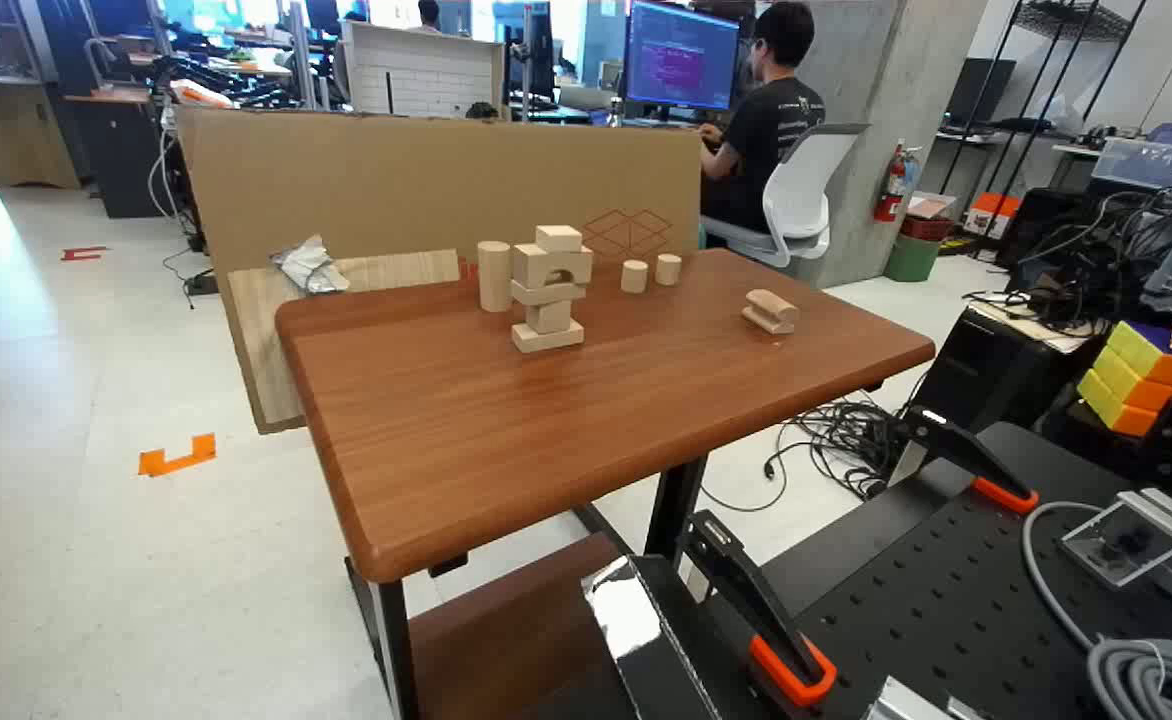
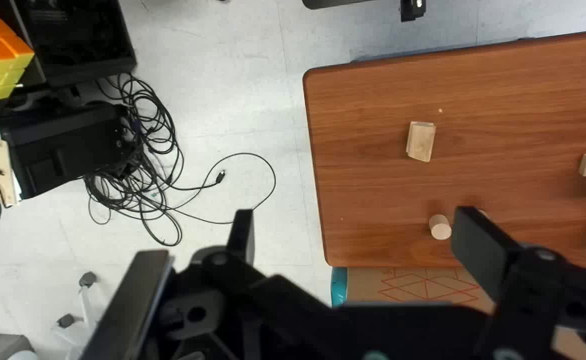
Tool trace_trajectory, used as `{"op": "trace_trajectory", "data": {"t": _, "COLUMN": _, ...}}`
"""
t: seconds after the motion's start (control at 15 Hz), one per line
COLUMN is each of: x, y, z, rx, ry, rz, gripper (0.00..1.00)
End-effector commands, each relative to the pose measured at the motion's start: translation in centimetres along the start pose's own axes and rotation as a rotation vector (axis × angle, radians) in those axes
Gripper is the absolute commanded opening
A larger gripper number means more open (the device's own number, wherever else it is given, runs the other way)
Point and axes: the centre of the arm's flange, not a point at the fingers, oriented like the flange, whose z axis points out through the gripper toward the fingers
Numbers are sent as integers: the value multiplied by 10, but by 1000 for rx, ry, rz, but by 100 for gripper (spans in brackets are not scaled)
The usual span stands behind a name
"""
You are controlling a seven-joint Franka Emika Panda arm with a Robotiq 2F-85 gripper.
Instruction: Move the right cylindrical block towards you
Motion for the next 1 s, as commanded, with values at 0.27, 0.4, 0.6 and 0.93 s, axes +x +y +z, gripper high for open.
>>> {"op": "trace_trajectory", "data": {"t": 0.27, "x": 0, "y": 0, "z": -1, "rx": 0, "ry": 2, "rz": 0, "gripper": 100}}
{"op": "trace_trajectory", "data": {"t": 0.4, "x": 0, "y": 0, "z": -1, "rx": 0, "ry": 2, "rz": 0, "gripper": 100}}
{"op": "trace_trajectory", "data": {"t": 0.6, "x": 0, "y": 0, "z": -1, "rx": 0, "ry": 2, "rz": 0, "gripper": 100}}
{"op": "trace_trajectory", "data": {"t": 0.93, "x": 34, "y": -25, "z": 25, "rx": -18, "ry": -9, "rz": -50, "gripper": 100}}
